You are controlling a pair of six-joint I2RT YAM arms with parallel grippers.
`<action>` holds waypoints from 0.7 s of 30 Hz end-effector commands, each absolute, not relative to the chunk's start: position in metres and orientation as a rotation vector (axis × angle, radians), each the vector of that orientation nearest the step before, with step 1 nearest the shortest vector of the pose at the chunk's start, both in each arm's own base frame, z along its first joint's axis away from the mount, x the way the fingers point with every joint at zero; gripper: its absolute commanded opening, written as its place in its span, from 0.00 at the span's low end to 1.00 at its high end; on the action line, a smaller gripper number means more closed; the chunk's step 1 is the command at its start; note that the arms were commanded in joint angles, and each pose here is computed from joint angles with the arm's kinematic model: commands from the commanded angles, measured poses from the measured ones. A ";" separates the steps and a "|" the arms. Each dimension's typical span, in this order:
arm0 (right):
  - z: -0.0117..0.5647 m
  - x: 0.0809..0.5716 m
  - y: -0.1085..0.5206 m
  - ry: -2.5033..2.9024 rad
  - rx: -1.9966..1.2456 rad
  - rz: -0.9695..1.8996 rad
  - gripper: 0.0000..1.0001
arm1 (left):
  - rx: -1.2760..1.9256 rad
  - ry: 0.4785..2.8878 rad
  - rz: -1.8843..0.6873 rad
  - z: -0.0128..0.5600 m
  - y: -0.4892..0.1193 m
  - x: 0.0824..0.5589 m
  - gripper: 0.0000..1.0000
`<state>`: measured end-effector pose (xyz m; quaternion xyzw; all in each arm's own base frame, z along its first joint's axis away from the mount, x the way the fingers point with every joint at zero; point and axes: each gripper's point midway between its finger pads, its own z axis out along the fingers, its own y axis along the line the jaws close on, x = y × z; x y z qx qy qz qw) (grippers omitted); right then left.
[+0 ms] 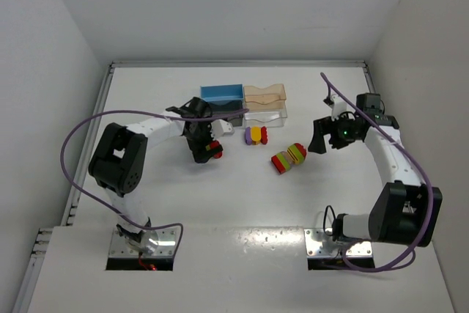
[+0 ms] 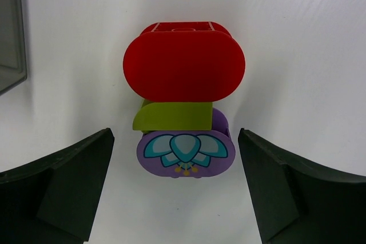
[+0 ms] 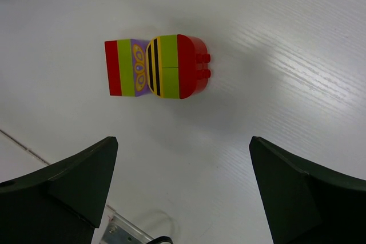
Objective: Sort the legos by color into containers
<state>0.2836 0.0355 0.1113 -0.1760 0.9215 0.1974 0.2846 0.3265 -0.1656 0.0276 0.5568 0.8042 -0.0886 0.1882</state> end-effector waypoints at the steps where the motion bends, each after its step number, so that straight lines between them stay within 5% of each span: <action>1: 0.129 0.299 0.035 2.392 -0.497 0.519 0.99 | 1.596 2.240 -0.245 0.022 -0.165 0.327 0.95; 14: 0.134 0.308 0.051 2.364 -0.528 0.646 0.99 | 1.571 2.263 -0.286 0.016 -0.155 0.317 0.58; 21: 0.155 0.305 0.099 2.299 -0.421 1.027 0.98 | 1.335 2.034 -0.467 0.107 -0.190 0.316 0.45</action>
